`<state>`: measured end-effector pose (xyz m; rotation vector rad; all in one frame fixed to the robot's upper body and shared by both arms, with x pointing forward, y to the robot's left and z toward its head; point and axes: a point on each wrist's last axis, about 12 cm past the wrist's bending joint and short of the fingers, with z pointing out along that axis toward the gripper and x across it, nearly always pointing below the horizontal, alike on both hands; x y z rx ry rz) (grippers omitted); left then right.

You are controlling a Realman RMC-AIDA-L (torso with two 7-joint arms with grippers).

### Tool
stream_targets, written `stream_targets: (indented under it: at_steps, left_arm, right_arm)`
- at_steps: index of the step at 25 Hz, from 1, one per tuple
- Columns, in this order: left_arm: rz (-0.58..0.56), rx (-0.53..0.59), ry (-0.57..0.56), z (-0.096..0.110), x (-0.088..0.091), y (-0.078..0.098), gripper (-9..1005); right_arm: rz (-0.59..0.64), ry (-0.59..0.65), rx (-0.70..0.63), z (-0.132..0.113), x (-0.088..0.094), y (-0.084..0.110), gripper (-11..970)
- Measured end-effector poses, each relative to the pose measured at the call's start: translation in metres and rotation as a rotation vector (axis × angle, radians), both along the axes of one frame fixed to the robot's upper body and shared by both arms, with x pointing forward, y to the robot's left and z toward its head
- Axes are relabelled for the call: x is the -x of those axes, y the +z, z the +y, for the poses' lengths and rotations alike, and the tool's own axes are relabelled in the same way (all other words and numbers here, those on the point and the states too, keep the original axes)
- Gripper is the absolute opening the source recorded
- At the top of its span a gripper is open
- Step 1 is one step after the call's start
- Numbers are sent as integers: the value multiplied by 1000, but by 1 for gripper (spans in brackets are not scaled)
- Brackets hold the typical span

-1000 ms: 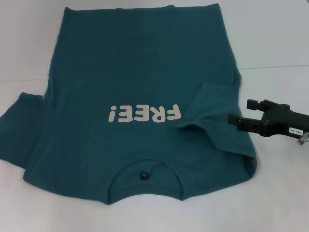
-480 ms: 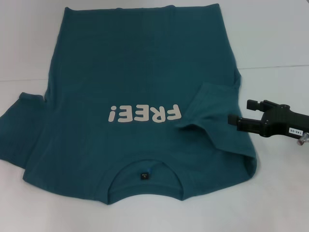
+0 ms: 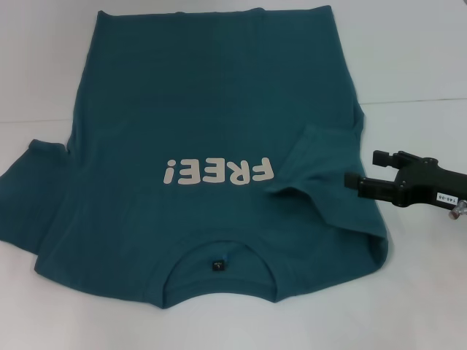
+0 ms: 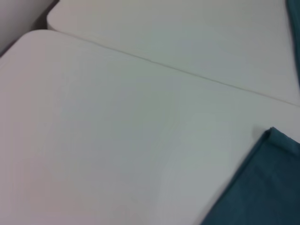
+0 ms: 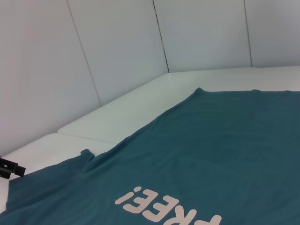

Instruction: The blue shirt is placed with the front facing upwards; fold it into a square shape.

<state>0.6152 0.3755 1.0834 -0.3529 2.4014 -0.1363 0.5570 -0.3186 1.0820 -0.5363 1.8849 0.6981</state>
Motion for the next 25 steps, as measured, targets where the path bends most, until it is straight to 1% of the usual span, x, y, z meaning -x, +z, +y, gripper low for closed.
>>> stream_targets:
  at_steps: [5,10,16,25]
  left_arm:
    - [-5,-12,9,2,1,-1,739]
    - [-3,-14,5,2,1,-1,739]
    - [8,-7,1,-1,1,-6,738]
    - [7,-7,1,-2,1,-6,738]
  right_arm:
    - [2,-2,-1,0,0,0,947]
    - [3,-4,-1,0,0,0,946]
    - [3,-3,0,0,0,-1,946]
    - [4,-4,0,-1,1,-1,946]
